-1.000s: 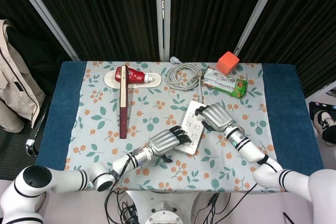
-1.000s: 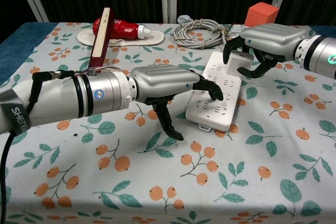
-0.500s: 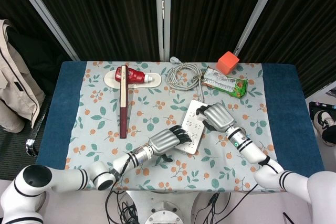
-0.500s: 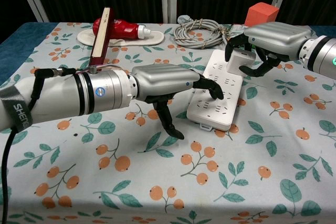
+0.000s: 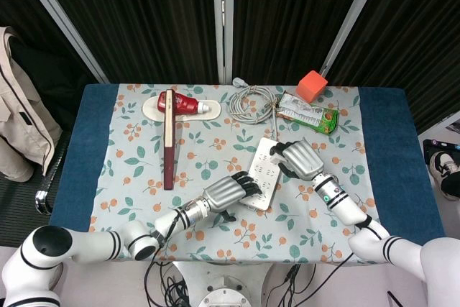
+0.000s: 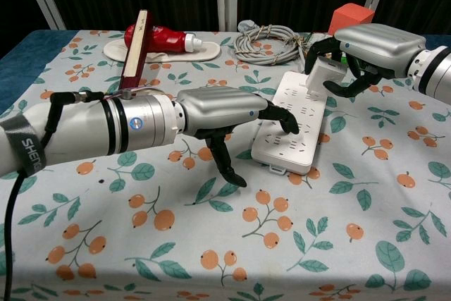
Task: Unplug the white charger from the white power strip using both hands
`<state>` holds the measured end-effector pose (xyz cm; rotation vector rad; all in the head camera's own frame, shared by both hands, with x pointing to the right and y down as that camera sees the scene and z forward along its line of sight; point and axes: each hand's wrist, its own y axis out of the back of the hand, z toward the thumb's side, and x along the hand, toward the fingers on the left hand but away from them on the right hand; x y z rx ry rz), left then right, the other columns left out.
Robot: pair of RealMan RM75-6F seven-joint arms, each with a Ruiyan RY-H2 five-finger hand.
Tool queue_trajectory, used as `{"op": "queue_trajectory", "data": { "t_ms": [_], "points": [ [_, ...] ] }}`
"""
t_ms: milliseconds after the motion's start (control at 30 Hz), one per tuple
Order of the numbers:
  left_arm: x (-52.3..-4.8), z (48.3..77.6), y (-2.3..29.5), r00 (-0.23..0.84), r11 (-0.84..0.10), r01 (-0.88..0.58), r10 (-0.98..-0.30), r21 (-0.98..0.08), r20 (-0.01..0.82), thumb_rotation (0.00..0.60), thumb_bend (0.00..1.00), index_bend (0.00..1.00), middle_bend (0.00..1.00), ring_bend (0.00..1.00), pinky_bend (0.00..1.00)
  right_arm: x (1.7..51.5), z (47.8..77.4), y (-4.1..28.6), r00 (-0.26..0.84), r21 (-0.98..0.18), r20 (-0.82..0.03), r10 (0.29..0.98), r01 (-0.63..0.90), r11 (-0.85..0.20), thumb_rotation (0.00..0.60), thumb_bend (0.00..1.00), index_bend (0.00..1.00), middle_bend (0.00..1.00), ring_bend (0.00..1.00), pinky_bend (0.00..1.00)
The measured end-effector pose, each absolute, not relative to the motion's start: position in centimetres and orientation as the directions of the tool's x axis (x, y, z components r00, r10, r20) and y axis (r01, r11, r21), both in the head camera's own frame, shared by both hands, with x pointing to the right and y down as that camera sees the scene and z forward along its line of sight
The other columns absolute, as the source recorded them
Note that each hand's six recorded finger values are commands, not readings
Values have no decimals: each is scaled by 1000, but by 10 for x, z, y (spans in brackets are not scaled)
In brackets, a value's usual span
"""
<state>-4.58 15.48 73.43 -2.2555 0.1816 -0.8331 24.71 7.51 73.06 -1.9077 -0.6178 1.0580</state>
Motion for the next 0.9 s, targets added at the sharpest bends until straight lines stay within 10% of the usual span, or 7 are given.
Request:
{"op": "queue_trajectory", "data": {
  "t_ms": [367,600,767,900],
  "points": [
    [-45,709,147,806,-685,61,-395,-726,441,600,120,172,180,94,80,251,710,64,505,-836,-442,742,68,-544,600,628,828,637,488,596],
    [-65,678,127,796,-633,-24,-480,-774,368,600,117,172,180,94,79,283,703,65,401,-745,-618,677,-21,-667,600,602,514,495,343,448],
    [-96,662,108,747,-594,-89,-571,-799,341,600,116,172,180,94,79,302,711,72,308,-671,-717,626,-58,-740,600,323,63,225,130,251],
    [-128,655,95,687,-572,-126,-640,-810,345,600,114,172,180,94,79,307,714,77,261,-630,-759,597,-63,-774,600,235,0,63,10,160]
  ]
}}
